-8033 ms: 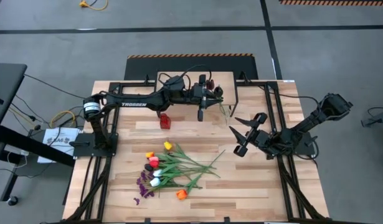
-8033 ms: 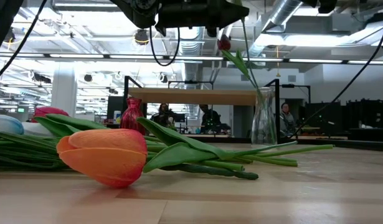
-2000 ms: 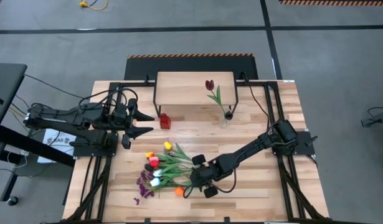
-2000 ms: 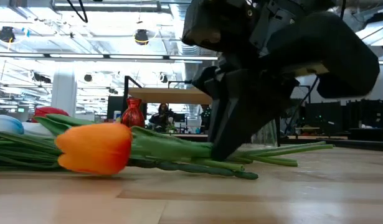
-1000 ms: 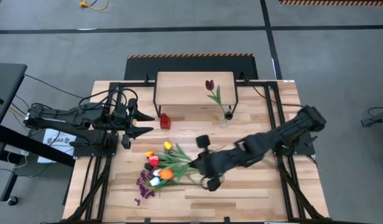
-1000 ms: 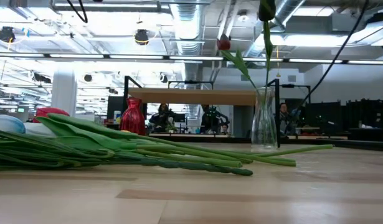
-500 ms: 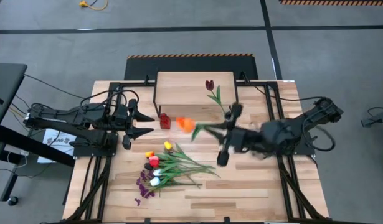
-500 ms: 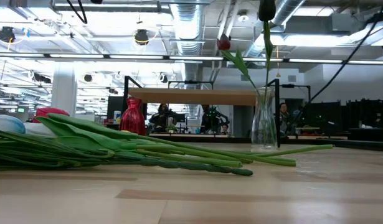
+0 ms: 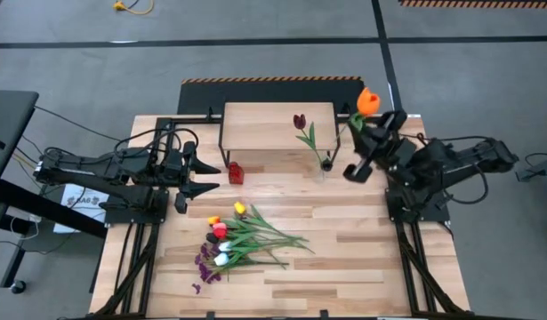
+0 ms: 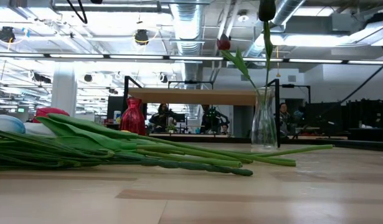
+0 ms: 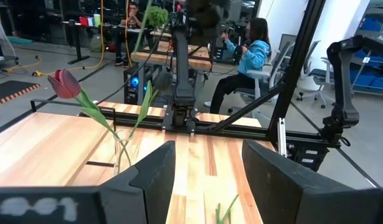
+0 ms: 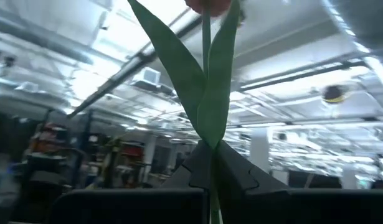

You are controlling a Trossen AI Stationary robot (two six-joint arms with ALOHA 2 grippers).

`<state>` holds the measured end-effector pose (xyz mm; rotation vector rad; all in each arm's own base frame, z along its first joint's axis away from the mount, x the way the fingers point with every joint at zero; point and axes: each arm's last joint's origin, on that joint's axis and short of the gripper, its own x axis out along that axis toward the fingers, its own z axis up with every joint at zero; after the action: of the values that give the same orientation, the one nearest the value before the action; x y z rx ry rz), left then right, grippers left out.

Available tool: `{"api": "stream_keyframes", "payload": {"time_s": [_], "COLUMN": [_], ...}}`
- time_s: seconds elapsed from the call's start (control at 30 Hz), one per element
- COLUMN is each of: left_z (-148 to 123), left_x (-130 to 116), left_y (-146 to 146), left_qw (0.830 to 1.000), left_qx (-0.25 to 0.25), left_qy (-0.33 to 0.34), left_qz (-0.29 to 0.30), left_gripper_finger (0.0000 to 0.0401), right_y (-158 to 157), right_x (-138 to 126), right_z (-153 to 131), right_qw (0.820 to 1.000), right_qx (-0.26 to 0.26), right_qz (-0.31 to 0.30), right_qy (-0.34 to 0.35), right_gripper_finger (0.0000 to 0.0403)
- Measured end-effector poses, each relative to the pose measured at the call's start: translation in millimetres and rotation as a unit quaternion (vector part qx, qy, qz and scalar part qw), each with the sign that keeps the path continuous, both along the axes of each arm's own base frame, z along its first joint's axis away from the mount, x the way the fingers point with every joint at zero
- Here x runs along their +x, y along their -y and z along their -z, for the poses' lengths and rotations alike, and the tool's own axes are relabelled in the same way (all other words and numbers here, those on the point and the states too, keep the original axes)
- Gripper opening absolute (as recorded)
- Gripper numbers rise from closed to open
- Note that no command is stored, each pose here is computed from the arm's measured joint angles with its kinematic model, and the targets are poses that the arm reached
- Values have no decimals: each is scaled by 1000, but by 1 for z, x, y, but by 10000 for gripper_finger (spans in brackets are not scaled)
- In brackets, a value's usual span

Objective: Pick and place flowers into a vace then onto a shelf
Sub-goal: Put the orange flower into the transparent vase

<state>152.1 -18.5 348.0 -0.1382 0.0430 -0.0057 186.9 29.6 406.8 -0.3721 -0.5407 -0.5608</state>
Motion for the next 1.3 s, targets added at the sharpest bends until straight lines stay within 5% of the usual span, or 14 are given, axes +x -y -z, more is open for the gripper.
{"api": "stream_keyframes", "payload": {"time_s": [0.53,1.3], "left_z": [0,0], "left_x": [0,0], "left_y": [0,0], "left_qw": [1000,1000], "left_qx": [1,1], "left_qy": [0,1], "left_qz": [0,-3], "left_gripper_finger": [176,176], "right_y": [52,60], "right_x": [-12,5], "right_z": [97,149], "right_qw": [994,989], "right_qx": [89,145], "right_qz": [34,14], "right_qy": [49,36], "right_gripper_finger": [0,0]}}
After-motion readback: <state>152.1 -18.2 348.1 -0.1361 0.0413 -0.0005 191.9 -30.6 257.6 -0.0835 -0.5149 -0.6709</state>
